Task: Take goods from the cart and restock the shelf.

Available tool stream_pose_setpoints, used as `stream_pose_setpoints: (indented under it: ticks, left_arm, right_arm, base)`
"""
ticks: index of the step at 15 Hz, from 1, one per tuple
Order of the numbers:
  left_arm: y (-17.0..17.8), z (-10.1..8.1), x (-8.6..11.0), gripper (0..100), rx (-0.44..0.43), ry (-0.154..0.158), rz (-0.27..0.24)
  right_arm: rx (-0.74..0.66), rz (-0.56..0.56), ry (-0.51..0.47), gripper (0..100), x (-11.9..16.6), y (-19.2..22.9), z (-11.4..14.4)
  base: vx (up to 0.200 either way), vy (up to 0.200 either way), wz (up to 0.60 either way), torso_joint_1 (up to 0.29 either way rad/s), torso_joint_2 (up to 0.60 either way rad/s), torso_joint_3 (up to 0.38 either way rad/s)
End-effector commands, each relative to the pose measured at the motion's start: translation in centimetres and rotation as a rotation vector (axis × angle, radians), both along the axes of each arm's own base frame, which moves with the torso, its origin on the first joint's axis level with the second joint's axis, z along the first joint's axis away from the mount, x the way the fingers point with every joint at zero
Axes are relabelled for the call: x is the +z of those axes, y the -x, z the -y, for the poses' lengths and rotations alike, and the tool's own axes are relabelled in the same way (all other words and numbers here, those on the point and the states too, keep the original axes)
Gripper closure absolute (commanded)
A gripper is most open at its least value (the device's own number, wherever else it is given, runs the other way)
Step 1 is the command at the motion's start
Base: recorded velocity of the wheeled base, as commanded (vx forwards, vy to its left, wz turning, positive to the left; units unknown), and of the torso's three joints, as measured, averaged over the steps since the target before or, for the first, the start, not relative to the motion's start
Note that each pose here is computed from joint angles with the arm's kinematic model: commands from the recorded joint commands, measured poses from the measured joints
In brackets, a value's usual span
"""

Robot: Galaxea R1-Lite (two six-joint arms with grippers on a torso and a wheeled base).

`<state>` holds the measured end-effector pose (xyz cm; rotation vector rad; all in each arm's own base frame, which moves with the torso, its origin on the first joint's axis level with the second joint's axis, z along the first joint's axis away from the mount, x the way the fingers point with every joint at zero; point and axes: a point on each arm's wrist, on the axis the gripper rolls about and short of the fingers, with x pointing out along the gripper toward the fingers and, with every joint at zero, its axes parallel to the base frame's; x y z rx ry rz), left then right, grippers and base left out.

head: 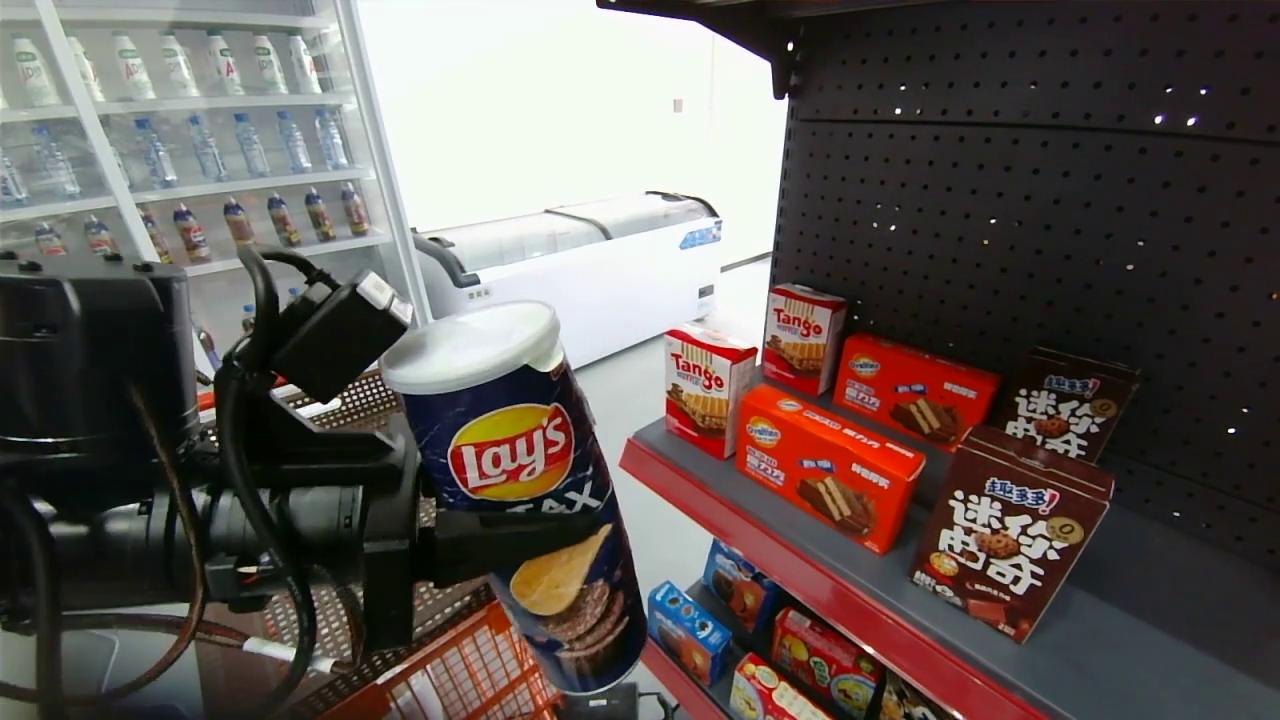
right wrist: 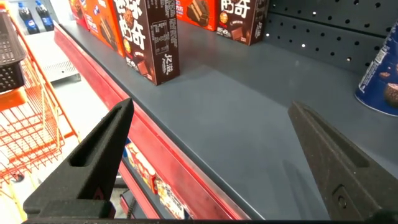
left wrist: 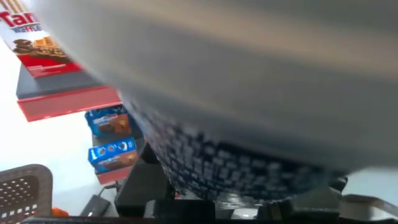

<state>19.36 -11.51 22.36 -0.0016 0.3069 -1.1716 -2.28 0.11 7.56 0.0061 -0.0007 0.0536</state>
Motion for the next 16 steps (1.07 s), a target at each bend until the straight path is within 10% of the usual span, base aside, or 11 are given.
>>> stream_pose_setpoints:
  ticks: [1,7,16]
  left_arm:
    - [1.5,0.1,0.5,100,-0.04,0.003,0.027]
    - [4.1,-0.6,0.4,100,-0.086,-0.037,0.004]
    - [5.2,-0.5,0.7,100,-0.123,-0.028,0.023]
  right_arm:
    - [0.0,0.001,0.0,0,0.0,0.0,0.0]
    - [0.0,0.001,0.0,0,0.0,0.0,0.0]
    - [0.0,0.001,0.0,0,0.0,0.0,0.0]
  base:
    - [0.0,0.0,0.0,0.0,0.0,0.0]
    - [0.0,0.0,0.0,0.0,0.0,0.0]
    - [0.0,0.0,-0.6,0.002,0.0,0.003]
